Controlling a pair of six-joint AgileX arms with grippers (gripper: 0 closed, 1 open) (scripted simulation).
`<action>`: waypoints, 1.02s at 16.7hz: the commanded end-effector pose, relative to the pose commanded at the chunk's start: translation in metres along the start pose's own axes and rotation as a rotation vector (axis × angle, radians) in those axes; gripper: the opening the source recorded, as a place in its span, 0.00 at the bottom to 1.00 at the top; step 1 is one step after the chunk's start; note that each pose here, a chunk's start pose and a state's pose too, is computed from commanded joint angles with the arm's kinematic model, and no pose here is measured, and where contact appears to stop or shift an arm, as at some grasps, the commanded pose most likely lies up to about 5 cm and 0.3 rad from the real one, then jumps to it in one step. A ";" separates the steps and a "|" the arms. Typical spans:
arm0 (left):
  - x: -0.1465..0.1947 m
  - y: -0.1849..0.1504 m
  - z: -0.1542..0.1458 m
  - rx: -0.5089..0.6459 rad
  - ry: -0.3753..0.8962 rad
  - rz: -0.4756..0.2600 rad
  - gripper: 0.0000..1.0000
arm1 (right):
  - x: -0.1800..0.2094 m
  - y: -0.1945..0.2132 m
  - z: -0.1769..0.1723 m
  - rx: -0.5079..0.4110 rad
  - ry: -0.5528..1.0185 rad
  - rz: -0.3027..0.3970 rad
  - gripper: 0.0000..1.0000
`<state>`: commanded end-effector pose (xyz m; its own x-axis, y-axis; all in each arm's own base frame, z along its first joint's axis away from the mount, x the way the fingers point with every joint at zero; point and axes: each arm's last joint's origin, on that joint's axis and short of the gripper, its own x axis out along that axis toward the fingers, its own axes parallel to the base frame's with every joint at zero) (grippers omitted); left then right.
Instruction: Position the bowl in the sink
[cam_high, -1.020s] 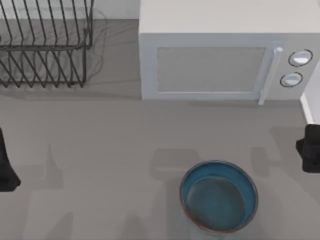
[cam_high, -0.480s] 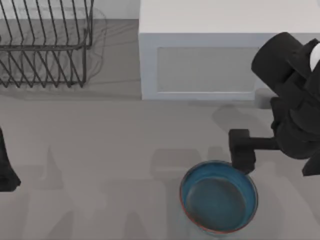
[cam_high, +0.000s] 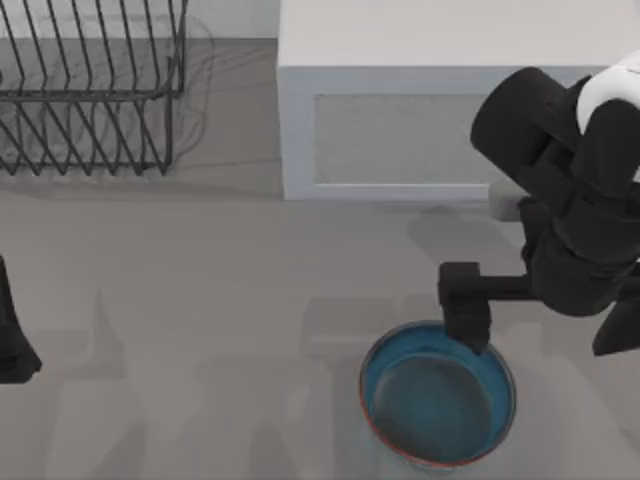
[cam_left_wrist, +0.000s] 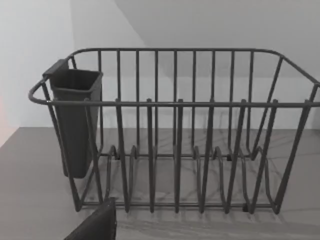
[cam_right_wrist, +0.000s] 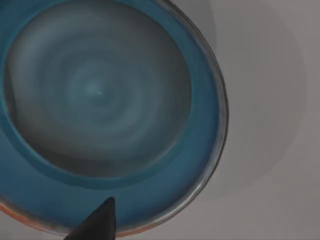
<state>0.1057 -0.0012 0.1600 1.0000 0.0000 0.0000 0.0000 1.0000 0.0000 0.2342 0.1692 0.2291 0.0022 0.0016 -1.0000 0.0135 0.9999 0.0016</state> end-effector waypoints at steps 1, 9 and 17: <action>0.000 0.000 0.000 0.000 0.000 0.000 1.00 | 0.001 0.000 0.000 0.000 0.001 -0.001 1.00; 0.000 0.000 0.000 0.000 0.000 0.000 1.00 | 0.079 0.004 0.003 -0.004 -0.007 0.005 1.00; 0.000 0.000 0.000 0.000 0.000 0.000 1.00 | 0.100 0.001 -0.001 -0.004 0.002 -0.002 0.92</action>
<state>0.1057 -0.0012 0.1600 1.0000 0.0000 0.0000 0.0000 1.0000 0.0000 0.2339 0.1706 0.1290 0.0000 -0.0003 -1.0000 0.0100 0.9999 -0.0003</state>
